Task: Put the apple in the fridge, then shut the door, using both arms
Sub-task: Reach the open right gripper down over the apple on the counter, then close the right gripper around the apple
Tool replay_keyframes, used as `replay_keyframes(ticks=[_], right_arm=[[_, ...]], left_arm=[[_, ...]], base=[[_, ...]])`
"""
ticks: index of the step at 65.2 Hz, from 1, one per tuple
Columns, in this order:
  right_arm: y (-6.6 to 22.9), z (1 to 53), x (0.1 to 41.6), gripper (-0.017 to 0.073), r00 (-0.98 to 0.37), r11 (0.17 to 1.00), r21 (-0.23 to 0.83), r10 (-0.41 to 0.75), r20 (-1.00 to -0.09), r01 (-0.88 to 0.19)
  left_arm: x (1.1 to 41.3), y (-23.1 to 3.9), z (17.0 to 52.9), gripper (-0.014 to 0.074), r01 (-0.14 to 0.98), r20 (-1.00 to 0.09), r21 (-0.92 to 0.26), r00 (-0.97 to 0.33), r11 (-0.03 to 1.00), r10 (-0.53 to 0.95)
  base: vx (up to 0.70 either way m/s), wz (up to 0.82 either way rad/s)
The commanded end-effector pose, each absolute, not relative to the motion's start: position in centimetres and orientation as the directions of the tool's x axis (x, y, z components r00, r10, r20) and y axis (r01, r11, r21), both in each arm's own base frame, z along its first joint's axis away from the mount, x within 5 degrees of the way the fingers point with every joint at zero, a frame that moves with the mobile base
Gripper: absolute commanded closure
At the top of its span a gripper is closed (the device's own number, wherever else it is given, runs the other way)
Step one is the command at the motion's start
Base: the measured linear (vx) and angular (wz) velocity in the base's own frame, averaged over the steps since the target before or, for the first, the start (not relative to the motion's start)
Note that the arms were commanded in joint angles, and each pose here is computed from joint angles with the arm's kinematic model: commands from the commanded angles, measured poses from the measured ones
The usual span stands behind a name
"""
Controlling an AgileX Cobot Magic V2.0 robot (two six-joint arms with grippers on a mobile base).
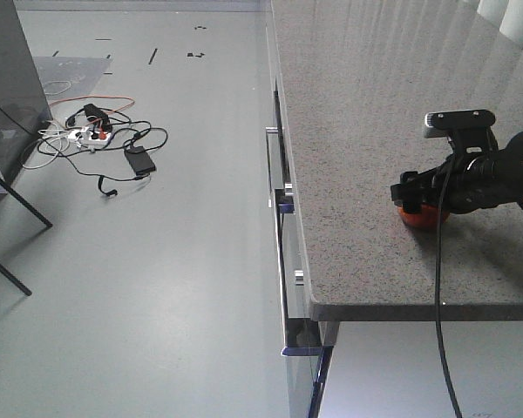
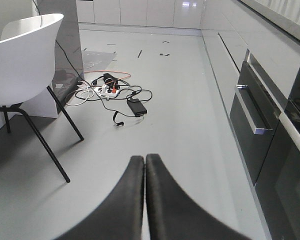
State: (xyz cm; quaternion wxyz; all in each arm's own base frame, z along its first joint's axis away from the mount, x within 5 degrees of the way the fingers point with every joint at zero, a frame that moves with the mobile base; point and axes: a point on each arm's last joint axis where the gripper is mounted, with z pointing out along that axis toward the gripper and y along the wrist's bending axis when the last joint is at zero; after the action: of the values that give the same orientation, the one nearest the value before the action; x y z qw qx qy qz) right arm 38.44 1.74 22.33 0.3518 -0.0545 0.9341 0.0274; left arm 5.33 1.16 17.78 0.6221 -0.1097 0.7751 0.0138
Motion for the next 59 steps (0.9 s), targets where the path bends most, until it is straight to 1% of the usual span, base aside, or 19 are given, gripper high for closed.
replay_keyframes(ticks=[1, 27, 33, 38, 44, 59], right_arm=[[1.3, 25.0, 39.0, -0.0036, -0.660, 0.995, -0.006, -0.073, -0.748, -0.104], [1.3, 23.6, 39.4, -0.0036, -0.686, 0.995, 0.005, -0.062, -0.725, -0.096], [1.3, 23.6, 39.4, -0.0024, -0.686, 0.995, 0.005, -0.062, -0.725, -0.096], [1.3, 23.6, 39.4, 0.0004, -0.687, 0.996, 0.009, -0.057, -0.725, -0.092], [1.3, 23.6, 39.4, 0.0060, -0.687, 0.996, 0.010, -0.055, -0.725, -0.091], [1.3, 24.7, 39.2, 0.0265, -0.664, 0.996, 0.007, -0.056, -0.745, -0.091]], left_arm=[[5.4, 1.0, 17.9, 0.0601, -0.160, -0.979, -0.121, -0.145, 0.980, -0.145], [5.4, 1.0, 17.9, 0.0601, -0.160, -0.979, -0.121, -0.145, 0.980, -0.145], [5.4, 1.0, 17.9, 0.0601, -0.160, -0.979, -0.121, -0.145, 0.980, -0.145], [5.4, 1.0, 17.9, 0.0601, -0.160, -0.979, -0.121, -0.145, 0.980, -0.145], [5.4, 1.0, 17.9, 0.0601, -0.160, -0.979, -0.121, -0.145, 0.980, -0.145], [5.4, 1.0, 17.9, 0.0601, -0.160, -0.979, -0.121, -0.145, 0.980, -0.145]], base=[[0.00, 0.00], [0.00, 0.00], [0.00, 0.00], [0.00, 0.00], [0.00, 0.00], [0.00, 0.00]])
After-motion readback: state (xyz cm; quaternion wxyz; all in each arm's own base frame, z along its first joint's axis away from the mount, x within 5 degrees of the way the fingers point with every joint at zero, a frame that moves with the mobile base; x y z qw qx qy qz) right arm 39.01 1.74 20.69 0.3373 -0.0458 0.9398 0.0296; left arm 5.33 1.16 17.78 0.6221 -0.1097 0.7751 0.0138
